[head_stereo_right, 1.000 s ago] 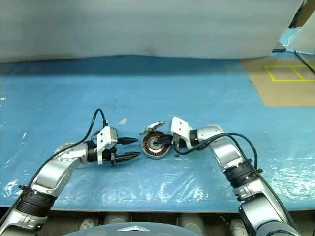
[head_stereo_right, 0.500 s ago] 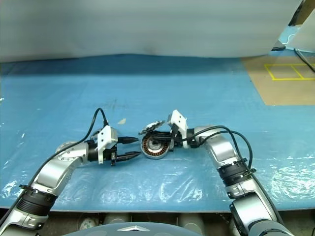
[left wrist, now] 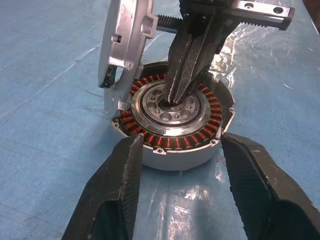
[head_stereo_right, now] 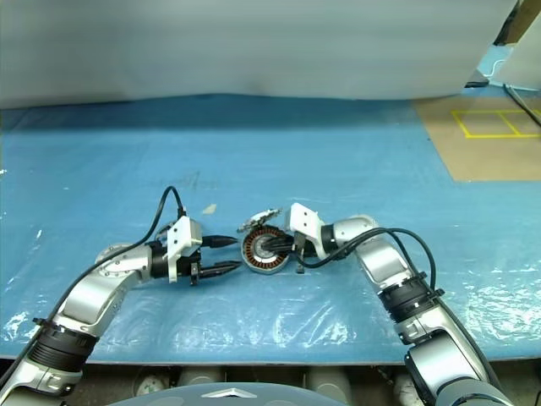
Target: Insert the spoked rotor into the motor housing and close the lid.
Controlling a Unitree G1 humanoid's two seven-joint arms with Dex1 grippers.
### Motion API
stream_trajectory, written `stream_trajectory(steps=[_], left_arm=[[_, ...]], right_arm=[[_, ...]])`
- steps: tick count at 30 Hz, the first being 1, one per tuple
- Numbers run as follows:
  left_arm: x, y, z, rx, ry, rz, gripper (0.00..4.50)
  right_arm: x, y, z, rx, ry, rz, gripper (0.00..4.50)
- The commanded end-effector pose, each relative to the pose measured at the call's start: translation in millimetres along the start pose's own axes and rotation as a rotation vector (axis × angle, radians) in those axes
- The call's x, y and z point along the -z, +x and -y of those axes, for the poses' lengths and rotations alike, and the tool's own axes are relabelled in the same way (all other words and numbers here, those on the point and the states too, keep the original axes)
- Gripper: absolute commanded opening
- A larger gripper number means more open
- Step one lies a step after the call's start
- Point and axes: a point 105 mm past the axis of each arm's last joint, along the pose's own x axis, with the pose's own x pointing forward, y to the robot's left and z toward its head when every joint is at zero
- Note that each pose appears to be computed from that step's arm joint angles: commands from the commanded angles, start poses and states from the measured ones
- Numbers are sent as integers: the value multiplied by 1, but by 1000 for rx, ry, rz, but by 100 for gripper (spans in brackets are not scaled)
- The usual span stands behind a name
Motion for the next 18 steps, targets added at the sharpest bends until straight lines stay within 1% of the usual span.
stream_trajectory(steps=[1, 5, 8, 10, 13, 15, 18], left_arm=[[-8, -1, -1, -2, 31, 18, 255], [-10, -1, -1, 0, 27, 27, 255], [-11, -1, -1, 0, 28, 30, 255], [-11, 0, -1, 0, 29, 30, 255], [-11, 0, -1, -1, 31, 30, 255], [-11, 0, -1, -2, 32, 30, 255], [-12, -1, -1, -6, 34, 30, 255]], right_arm=[[13, 5, -6, -20, -13, -56, 3], [10, 6, -7, -45, -2, -38, 3], [15, 9, -11, -75, 27, -53, 3], [25, 10, -14, -89, 28, -99, 3], [43, 13, -26, -143, 27, -167, 3], [57, 14, -32, -173, -29, -246, 3], [60, 16, -29, -165, -70, -264, 3]])
